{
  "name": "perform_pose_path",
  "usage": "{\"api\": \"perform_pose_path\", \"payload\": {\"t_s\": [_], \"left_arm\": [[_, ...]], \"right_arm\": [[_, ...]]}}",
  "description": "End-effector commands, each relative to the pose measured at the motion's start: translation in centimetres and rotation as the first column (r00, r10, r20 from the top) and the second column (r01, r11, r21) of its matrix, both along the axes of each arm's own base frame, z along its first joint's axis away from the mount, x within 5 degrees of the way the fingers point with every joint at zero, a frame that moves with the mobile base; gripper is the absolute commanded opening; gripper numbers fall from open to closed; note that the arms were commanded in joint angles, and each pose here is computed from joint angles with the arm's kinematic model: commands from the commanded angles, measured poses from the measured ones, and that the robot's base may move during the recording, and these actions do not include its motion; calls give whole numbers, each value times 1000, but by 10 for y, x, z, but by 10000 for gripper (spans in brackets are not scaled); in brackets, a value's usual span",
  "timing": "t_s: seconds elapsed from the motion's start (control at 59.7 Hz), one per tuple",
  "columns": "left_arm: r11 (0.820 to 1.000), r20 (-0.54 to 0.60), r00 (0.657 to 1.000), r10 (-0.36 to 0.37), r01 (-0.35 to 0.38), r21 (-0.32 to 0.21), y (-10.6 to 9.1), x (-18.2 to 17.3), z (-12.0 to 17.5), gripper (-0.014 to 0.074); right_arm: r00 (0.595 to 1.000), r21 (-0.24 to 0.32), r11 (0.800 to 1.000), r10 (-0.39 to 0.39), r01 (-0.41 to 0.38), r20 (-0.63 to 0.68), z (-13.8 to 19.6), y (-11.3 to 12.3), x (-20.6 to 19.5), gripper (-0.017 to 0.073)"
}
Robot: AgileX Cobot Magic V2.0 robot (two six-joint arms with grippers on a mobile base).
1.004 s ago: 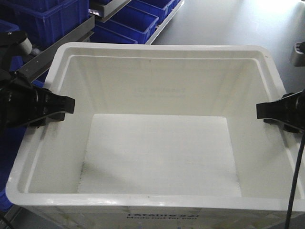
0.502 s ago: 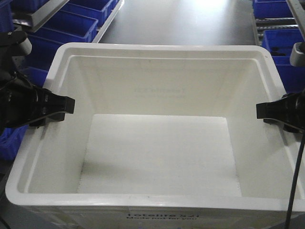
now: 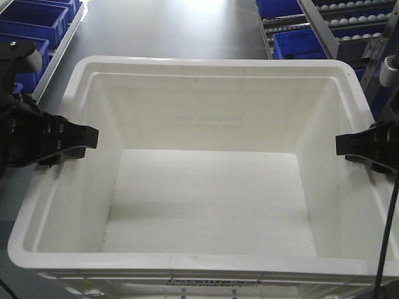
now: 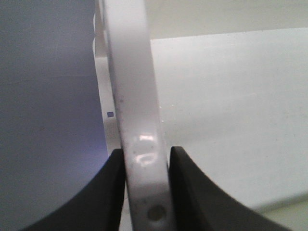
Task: Move bin from left to right shelf
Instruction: 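Hold the tote with both grippers while the base turns away, then keep holding the tote while the base drives past the windows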
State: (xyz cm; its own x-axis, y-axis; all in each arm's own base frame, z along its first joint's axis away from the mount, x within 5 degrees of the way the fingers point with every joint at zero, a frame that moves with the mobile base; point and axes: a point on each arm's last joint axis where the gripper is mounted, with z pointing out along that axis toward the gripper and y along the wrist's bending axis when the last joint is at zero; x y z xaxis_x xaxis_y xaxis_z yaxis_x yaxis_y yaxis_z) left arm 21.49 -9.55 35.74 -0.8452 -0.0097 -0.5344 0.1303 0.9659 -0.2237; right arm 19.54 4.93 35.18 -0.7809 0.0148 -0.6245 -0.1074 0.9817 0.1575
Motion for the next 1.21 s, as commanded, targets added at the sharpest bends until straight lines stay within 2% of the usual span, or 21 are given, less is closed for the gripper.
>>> {"api": "perform_pose_path", "payload": {"t_s": [0.0, 1.189], "left_arm": [[997, 169, 985, -18, 31, -72, -2, -3, 28, -6], [997, 169, 985, -18, 31, -72, -2, -3, 28, -6]], "right_arm": [[983, 14, 1000, -7, 4, 184, 25, -2, 4, 0], [983, 14, 1000, -7, 4, 184, 25, -2, 4, 0]]}}
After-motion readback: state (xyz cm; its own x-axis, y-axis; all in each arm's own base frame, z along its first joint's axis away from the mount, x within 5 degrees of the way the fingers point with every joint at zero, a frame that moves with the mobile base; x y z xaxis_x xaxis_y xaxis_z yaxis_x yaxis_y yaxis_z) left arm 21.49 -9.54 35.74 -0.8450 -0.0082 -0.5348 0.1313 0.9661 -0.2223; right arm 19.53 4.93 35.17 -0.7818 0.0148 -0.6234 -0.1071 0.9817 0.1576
